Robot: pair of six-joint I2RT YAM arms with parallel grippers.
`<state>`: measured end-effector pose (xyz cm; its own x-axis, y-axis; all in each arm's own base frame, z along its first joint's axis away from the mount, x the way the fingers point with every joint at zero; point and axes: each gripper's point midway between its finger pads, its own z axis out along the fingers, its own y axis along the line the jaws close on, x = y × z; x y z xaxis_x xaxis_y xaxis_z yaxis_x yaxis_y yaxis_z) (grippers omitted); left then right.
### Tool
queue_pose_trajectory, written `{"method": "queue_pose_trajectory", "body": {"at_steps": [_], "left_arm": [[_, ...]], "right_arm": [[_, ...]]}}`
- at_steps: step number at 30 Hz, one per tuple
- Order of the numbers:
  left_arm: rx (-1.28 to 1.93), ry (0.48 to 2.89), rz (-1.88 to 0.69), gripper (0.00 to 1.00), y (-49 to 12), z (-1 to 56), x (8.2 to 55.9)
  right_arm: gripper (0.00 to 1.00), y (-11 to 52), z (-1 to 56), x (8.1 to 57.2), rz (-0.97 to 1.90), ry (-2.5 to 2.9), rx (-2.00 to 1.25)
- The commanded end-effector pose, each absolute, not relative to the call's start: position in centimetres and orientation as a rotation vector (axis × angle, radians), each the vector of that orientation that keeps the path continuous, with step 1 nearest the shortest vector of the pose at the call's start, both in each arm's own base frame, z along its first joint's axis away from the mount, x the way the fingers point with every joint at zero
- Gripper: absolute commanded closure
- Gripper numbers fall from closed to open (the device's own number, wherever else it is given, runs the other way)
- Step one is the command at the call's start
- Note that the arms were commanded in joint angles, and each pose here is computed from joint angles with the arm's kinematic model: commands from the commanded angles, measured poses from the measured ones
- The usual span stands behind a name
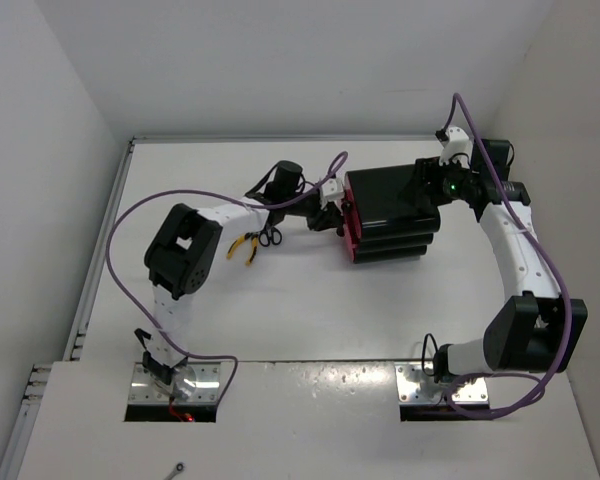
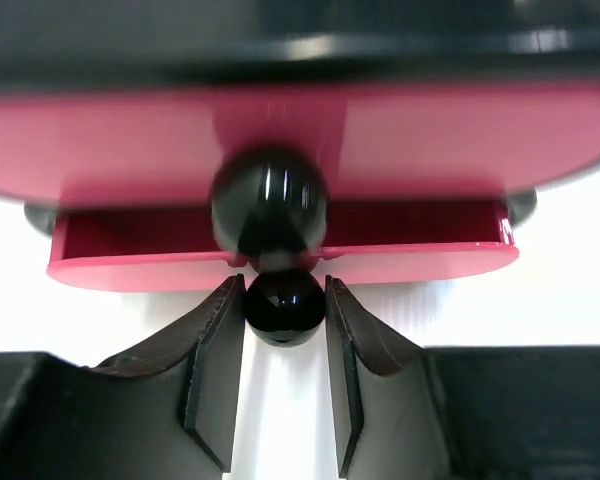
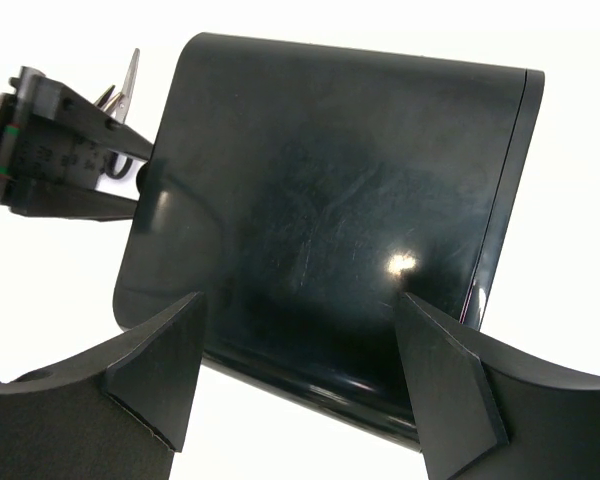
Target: Sort the tools into containers
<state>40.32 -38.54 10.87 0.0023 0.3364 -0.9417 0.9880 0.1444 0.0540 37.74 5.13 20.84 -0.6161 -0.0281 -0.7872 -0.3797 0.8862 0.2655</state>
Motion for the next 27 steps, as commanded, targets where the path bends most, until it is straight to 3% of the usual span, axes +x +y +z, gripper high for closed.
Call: {"method": "queue_pose_trajectory", "body": {"at_steps": [1, 22, 25, 27], "left_arm": [[1.375, 1.518, -0.874, 0.91, -36.1, 10.6, 39.7], [1.362, 1.571, -0.796, 0.93, -29.7, 11.4, 38.4], [1.363, 1.581, -0.801, 0.86, -29.7, 10.9, 38.4], [1.335, 1.583, -0.793, 0.68, -30.0, 11.7, 39.4]], "right_arm": [[0.25, 5.3, 21.4, 38.2, 0.507, 2.16, -0.316], [0.25, 5.5, 21.9, 37.9, 0.521, 2.144, -0.306], [0.25, 5.5, 21.8, 37.8, 0.524, 2.152, -0.304], [0.25, 5.5, 21.8, 37.8, 0.524, 2.152, -0.304]]}}
